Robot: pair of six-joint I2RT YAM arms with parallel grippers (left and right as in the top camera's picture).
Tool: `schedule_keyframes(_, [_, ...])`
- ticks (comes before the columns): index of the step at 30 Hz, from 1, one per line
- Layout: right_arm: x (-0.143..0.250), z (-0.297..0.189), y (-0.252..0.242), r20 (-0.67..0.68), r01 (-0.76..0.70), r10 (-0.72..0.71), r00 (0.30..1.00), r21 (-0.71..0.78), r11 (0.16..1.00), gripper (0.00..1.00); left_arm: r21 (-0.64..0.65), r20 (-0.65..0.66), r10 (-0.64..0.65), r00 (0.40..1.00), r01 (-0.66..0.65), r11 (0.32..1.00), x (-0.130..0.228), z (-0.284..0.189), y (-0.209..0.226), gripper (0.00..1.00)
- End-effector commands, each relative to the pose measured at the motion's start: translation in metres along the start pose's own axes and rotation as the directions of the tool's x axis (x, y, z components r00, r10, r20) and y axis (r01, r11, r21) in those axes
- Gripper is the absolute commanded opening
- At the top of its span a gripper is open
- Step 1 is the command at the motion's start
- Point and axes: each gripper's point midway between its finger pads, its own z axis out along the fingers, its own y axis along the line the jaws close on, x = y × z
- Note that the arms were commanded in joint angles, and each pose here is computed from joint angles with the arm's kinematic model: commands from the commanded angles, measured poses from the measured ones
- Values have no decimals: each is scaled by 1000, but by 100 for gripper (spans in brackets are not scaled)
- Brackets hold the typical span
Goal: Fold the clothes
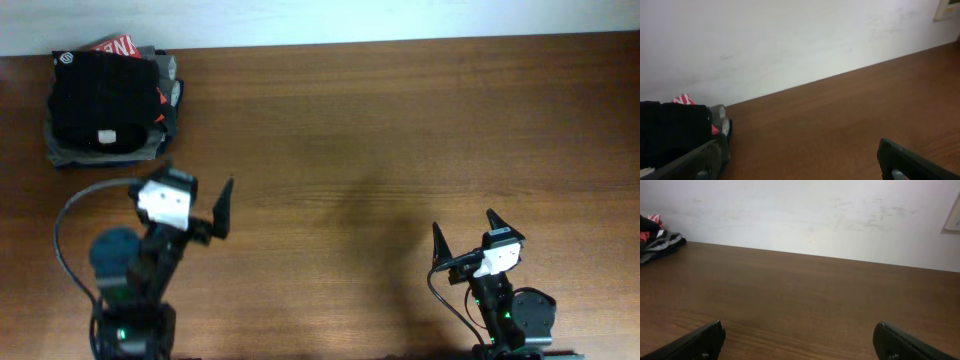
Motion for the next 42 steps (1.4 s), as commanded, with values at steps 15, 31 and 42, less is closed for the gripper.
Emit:
schedule_keyframes(15, [2, 0, 2, 2, -3, 3, 1000, -7, 1000, 99, -114, 144, 82, 986, -66, 991, 57, -38, -10, 99])
schedule_keyframes(31, [2, 0, 2, 2, -3, 3, 1000, -7, 1000, 99, -215, 183, 102, 978, -61, 975, 72, -52, -1, 99])
schedule_keyframes(42, [2, 0, 2, 2, -4, 4, 1000, -7, 1000, 99, -295, 22, 32, 999, -24, 955, 112, -51, 14, 99])
